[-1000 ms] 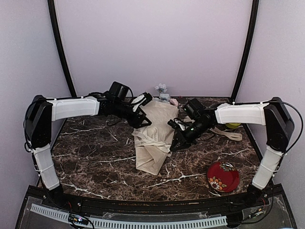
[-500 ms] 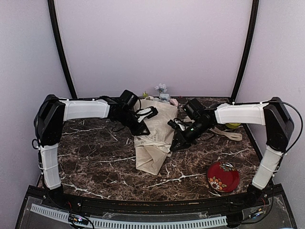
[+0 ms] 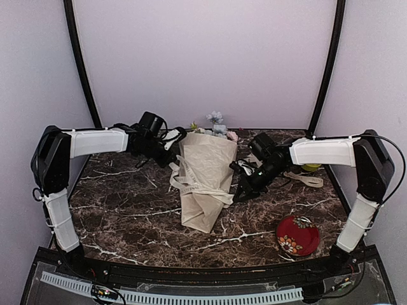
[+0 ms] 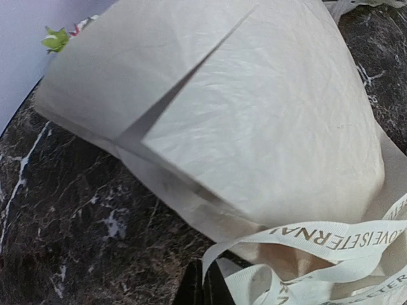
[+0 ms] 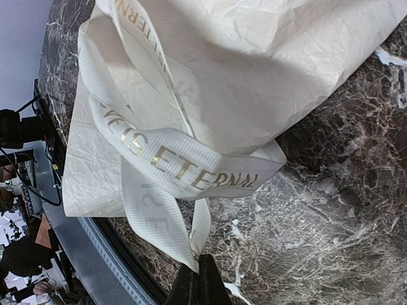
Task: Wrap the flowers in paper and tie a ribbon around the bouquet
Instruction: Cross the ribbon over the folded bouquet.
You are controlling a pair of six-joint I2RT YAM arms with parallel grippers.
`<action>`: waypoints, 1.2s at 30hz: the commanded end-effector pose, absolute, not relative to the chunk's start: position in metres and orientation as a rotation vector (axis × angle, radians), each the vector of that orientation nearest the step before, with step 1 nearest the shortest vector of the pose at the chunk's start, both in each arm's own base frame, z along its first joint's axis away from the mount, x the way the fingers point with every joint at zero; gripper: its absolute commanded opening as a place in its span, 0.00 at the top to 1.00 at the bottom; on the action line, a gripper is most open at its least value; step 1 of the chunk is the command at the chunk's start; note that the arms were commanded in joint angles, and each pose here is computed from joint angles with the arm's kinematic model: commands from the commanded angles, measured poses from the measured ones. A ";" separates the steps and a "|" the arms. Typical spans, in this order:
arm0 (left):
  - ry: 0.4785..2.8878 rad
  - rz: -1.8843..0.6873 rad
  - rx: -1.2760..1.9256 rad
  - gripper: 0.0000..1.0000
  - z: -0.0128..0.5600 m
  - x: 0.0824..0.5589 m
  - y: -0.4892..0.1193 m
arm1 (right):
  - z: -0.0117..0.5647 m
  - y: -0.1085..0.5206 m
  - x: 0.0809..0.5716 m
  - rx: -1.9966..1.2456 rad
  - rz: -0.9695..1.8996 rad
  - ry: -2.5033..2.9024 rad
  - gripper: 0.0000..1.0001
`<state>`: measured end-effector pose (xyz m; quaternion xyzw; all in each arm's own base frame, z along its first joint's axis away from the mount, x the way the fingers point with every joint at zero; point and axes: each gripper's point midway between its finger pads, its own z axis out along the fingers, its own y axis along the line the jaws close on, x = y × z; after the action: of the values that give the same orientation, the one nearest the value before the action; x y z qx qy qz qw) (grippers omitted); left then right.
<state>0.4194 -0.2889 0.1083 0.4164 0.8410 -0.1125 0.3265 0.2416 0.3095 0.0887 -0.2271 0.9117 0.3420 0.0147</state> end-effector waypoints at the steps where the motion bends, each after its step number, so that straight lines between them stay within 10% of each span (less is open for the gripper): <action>1: 2.127 -0.259 0.960 1.00 0.151 0.431 -0.266 | 0.096 0.303 0.244 -0.720 1.036 2.812 1.00; 33: 1.841 -0.599 1.471 1.00 0.164 0.340 -0.333 | 0.104 0.329 0.292 -0.790 0.981 2.703 1.00; 36: 1.911 -0.507 1.457 0.83 0.149 0.352 -0.326 | 0.104 0.331 0.296 -0.789 0.978 2.696 1.00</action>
<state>0.3424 -0.3366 0.1584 0.5562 0.7150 -0.2326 0.3540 0.2808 0.3271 0.0973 -0.2559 0.9068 0.3297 0.0592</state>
